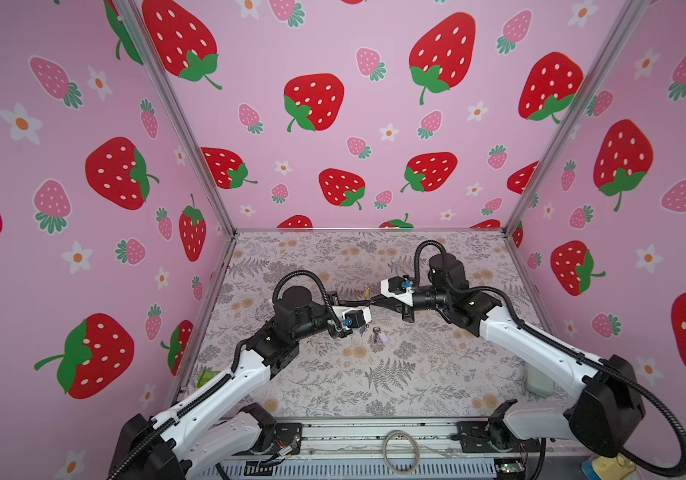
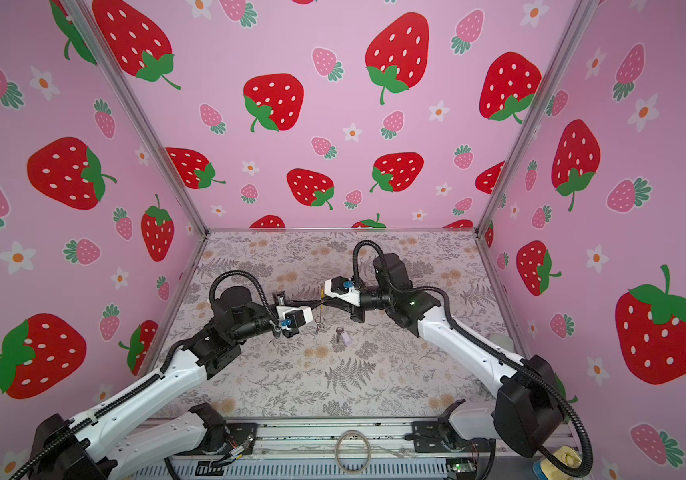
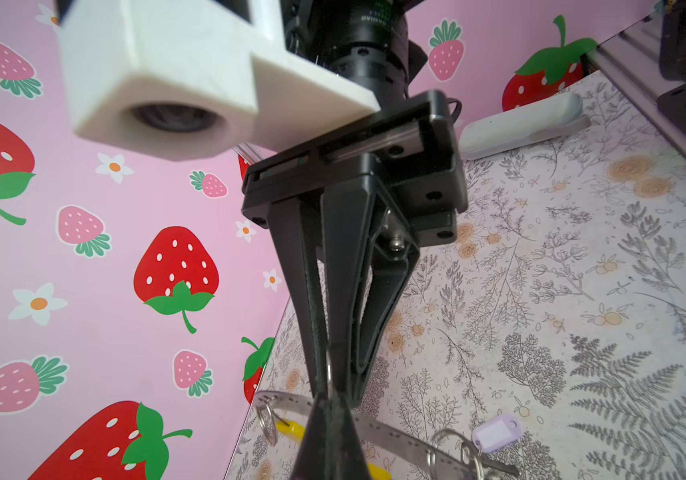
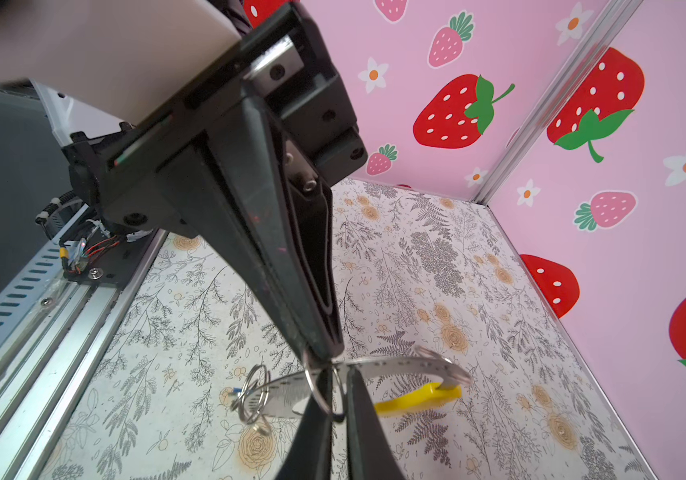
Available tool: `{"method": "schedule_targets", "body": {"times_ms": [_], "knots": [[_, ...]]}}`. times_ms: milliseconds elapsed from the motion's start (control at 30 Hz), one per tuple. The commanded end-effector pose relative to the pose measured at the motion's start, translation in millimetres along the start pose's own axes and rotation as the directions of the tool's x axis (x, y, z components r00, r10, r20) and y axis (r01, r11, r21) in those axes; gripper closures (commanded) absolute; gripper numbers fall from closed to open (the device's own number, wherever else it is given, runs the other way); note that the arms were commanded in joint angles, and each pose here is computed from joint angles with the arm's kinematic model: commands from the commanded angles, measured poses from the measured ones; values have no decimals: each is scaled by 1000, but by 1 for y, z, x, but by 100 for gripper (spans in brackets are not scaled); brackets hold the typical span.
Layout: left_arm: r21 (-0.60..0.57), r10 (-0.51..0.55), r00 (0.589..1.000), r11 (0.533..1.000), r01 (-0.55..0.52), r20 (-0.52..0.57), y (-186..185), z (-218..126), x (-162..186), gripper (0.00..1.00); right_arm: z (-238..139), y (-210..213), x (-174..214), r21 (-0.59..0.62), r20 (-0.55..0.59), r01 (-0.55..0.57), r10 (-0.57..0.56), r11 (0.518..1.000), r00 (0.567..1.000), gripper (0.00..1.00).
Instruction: Put the keys on the keyring
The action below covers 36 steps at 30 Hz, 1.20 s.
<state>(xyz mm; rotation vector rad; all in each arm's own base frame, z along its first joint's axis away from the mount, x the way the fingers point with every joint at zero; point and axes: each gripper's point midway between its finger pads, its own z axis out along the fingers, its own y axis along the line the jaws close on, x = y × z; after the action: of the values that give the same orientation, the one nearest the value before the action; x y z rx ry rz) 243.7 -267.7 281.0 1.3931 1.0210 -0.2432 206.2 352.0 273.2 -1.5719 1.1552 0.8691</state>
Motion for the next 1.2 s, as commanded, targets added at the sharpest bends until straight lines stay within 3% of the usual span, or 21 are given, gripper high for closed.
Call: {"method": "schedule_targets", "body": {"times_ms": [0, 367, 467, 633, 1167], "knots": [[-41, 31, 997, 999, -29, 64, 11, -4, -19, 100, -4, 10, -12, -35, 46, 12, -10, 999, 999, 92], [-20, 33, 999, 999, -32, 15, 7, -3, -9, 100, -8, 4, -11, -20, 3, 39, -39, 999, 999, 100], [-8, 33, 999, 999, -33, -14, 8, -2, -5, 88, -8, 1, -5, -12, -44, 40, -41, 999, 998, 100], [18, 43, 997, 999, -42, -59, 9, 0, -1, 75, -10, -11, 4, 34, -136, 43, -38, 999, 990, 100], [48, 69, 988, 997, -63, -138, 26, 9, 3, 70, -10, -15, 20, 36, -281, 59, -46, 998, 958, 100]]}}
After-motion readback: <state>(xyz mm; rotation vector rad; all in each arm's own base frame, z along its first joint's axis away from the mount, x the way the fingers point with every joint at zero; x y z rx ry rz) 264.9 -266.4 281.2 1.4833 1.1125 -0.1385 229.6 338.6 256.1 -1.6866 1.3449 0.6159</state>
